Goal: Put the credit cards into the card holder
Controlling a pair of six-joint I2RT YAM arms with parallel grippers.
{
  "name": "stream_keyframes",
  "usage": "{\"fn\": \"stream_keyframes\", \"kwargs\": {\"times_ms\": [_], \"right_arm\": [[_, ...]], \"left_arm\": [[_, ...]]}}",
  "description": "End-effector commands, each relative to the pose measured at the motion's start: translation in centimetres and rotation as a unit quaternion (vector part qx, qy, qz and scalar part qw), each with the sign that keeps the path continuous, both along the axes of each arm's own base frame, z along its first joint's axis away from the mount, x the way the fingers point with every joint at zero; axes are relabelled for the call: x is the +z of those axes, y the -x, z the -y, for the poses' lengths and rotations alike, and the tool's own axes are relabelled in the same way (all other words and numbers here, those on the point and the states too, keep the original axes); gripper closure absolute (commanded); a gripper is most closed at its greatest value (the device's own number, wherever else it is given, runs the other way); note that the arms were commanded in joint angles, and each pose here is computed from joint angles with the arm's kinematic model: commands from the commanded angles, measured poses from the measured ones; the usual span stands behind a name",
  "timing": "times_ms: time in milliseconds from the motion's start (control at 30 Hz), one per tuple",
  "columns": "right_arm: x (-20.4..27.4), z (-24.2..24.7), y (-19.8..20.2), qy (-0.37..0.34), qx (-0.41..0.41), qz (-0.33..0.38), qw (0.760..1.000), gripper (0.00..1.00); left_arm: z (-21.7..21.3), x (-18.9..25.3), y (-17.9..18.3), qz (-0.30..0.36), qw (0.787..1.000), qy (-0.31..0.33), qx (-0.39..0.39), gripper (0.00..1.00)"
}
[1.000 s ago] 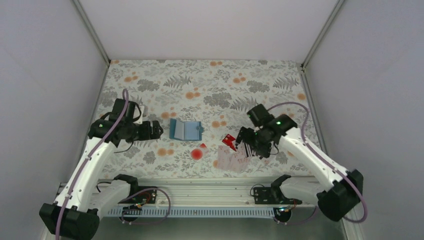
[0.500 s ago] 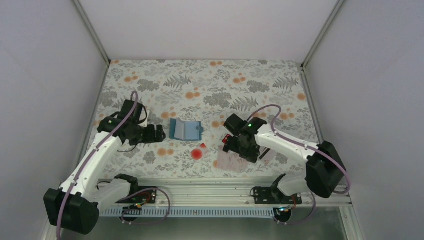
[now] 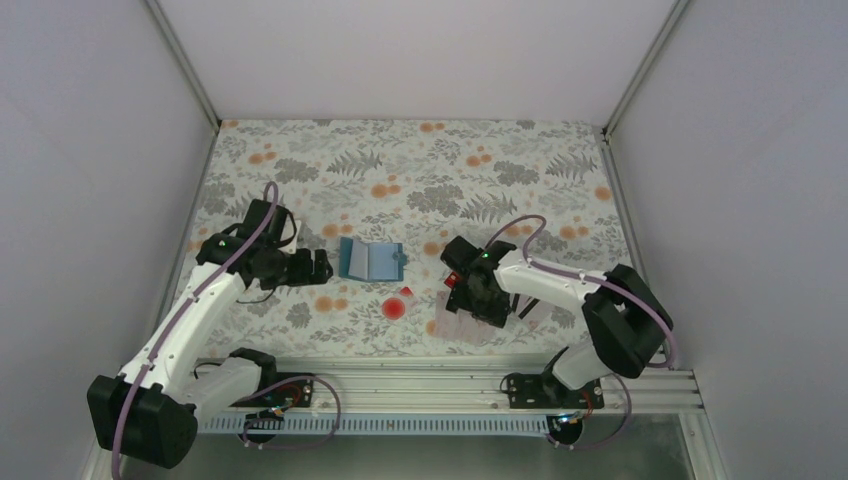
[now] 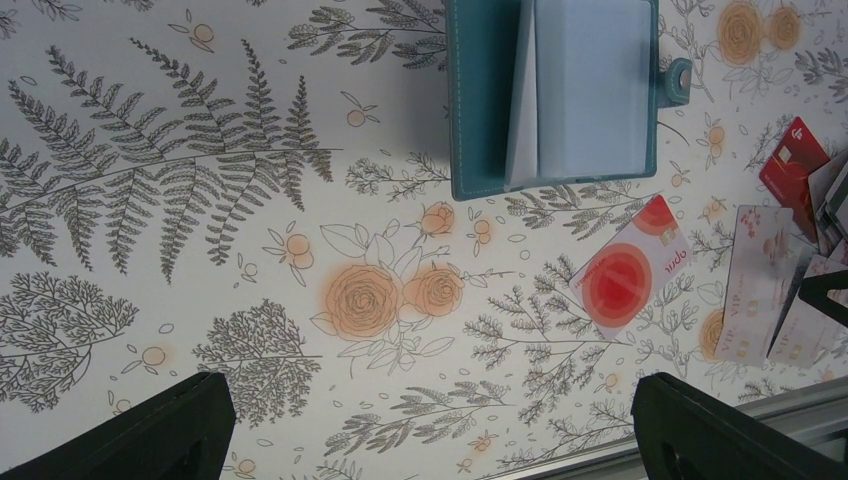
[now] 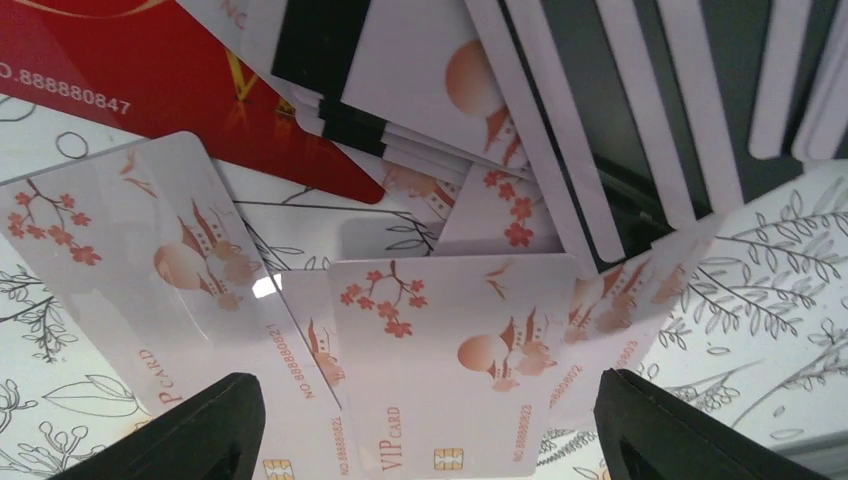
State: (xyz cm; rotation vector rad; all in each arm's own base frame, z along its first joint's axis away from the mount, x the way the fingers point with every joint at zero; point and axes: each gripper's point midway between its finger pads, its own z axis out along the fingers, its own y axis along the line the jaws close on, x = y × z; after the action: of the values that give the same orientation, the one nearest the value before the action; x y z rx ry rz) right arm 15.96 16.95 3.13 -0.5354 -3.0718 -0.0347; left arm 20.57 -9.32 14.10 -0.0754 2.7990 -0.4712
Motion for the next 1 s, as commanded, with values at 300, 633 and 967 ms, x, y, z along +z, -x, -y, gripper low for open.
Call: {"fn": "stream_keyframes", "kwargs": {"times_ms": [300, 633, 967], "right_arm": [[-1.5, 0.8, 0.0, 0.013, 0.015, 0.018, 1.0, 0.27], [-2.0, 0.7, 0.1, -0.002, 0.029, 0.022, 0.999, 0.29], [-1.8, 0.5, -0.7, 0.016, 0.05, 0.022, 0.998, 0.31]], "left_arm": [[0.2, 0.3, -0.1, 0.005, 1.0, -0.004, -0.009, 0.0], [0.3, 0.5, -0.1, 0.004, 1.0, -0.005, -0.011, 0.0], [0.1, 0.7, 0.0, 0.007, 1.0, -0.009, -0.008, 0.0]]}}
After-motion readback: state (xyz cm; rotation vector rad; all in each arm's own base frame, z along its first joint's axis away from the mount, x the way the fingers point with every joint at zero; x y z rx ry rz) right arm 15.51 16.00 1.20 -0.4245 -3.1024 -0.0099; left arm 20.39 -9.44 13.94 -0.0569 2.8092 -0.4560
